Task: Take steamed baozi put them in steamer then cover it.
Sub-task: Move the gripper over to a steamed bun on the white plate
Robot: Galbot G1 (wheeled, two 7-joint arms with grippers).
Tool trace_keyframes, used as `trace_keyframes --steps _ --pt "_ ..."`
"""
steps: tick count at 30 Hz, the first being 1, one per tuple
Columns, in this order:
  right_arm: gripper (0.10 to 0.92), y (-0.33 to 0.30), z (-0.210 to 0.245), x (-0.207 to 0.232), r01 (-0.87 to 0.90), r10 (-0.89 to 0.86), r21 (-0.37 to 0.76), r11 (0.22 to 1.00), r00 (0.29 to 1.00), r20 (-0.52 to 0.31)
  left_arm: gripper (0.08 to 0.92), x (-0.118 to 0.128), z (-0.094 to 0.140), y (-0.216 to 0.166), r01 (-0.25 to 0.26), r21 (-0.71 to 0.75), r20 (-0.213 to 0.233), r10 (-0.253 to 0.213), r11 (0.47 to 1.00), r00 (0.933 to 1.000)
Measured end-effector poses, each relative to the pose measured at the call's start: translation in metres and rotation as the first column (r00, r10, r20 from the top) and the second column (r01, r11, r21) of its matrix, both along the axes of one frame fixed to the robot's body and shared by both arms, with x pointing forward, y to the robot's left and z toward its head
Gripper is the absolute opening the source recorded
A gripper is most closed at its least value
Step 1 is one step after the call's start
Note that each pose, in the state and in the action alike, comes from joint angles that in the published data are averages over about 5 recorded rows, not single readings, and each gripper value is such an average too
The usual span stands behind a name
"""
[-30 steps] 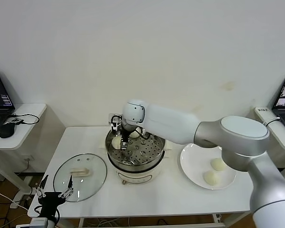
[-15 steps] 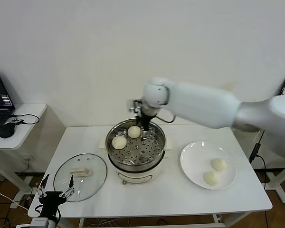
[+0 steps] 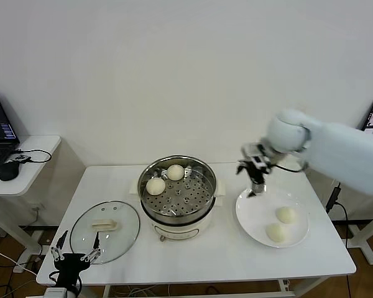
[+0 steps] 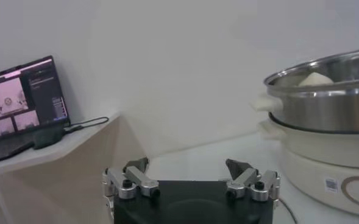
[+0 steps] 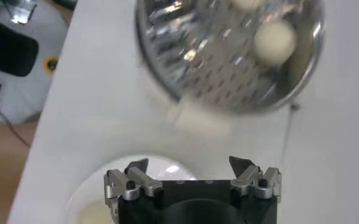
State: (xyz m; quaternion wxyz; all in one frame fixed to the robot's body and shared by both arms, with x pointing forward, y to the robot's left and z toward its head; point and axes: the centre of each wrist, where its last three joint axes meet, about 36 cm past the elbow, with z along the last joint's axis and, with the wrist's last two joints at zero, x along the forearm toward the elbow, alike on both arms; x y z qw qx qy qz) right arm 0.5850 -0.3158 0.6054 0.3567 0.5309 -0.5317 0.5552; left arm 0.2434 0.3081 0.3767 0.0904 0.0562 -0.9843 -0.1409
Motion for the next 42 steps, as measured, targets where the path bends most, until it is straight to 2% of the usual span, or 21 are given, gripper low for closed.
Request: trace_keyframes --steps 11,26,35,42 --pt "0.823 -0.056 -0.060 -0.027 0.080 -0.082 -0.079 0.994 0.997 -0.016 0.823 -0.002 -0.006 -0.001 0.000 0.005 -0.018 0.000 1.000 0.9998" --pt "0.823 -0.071 -0.121 -0.037 0.109 -0.114 -0.115 0.987 0.993 -0.032 0.823 -0.005 -0.011 0.004 -0.012 0.016 -0.034 0.013 1.000 0.9993" --pt "0.819 -0.065 -0.137 -0.032 0.113 -0.116 -0.100 0.989 0.993 -0.026 0.823 -0.005 -0.011 0.007 -0.018 0.023 -0.033 0.019 1.000 0.9993" --pt "0.775 -0.060 -0.145 -0.031 0.114 -0.118 -0.091 0.989 0.993 -0.030 0.823 -0.005 -0.011 0.008 -0.022 0.025 -0.034 0.023 0.999 0.9991"
